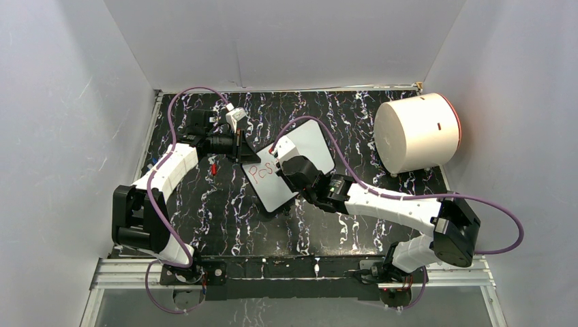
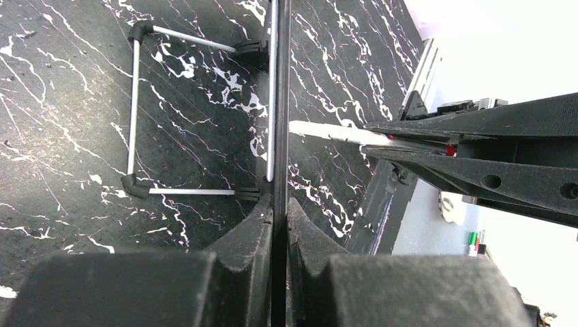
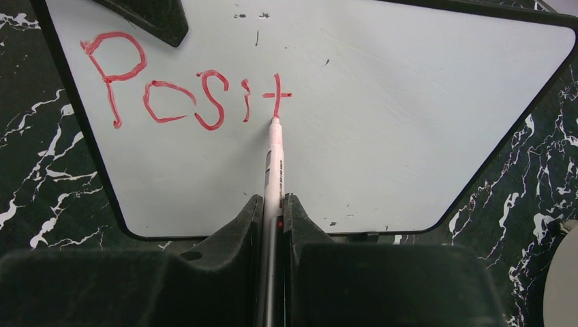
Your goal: Write a sentence on the whiteboard
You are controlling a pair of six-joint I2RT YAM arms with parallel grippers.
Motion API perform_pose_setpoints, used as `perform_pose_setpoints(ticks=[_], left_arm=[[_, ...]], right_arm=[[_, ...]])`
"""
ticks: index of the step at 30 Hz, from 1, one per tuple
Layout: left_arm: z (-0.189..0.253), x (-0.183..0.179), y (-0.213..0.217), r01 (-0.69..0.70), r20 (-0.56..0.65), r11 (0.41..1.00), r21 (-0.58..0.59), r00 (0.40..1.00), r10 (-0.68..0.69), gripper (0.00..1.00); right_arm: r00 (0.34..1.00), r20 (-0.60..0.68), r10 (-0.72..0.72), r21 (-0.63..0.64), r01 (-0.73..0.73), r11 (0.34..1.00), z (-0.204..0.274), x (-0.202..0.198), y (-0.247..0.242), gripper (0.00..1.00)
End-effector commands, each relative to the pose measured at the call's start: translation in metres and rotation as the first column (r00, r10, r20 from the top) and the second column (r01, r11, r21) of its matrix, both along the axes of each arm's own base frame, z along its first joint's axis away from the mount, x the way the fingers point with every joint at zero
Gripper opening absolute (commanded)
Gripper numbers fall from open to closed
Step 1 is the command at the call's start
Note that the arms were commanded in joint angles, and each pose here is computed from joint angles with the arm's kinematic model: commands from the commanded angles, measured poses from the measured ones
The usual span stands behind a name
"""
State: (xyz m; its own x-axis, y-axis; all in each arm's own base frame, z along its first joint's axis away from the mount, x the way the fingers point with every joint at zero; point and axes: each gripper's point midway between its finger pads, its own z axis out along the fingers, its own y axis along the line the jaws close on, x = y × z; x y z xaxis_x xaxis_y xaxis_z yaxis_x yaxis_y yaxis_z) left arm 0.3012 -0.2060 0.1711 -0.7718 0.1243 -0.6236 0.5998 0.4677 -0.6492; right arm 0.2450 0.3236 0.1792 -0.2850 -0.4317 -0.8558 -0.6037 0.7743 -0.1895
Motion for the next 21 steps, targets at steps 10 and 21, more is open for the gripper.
perform_pose_setpoints(ticks=[10, 21], left_arm=[[-0.031, -0.014, 0.002, 0.001, -0.114, 0.997, 0.076, 0.993, 0.008, 0.00], [-0.031, -0.013, 0.002, -0.001, -0.115, 0.997, 0.077, 0.993, 0.010, 0.00]], right_arm=[[0.998, 0.037, -0.049, -0.006, 0.049, 0.999, 0.003, 0.011, -0.003, 0.00], [0.995, 0.089, -0.051, 0.094, 0.042, 0.995, 0.031, 0.013, -0.002, 0.00]])
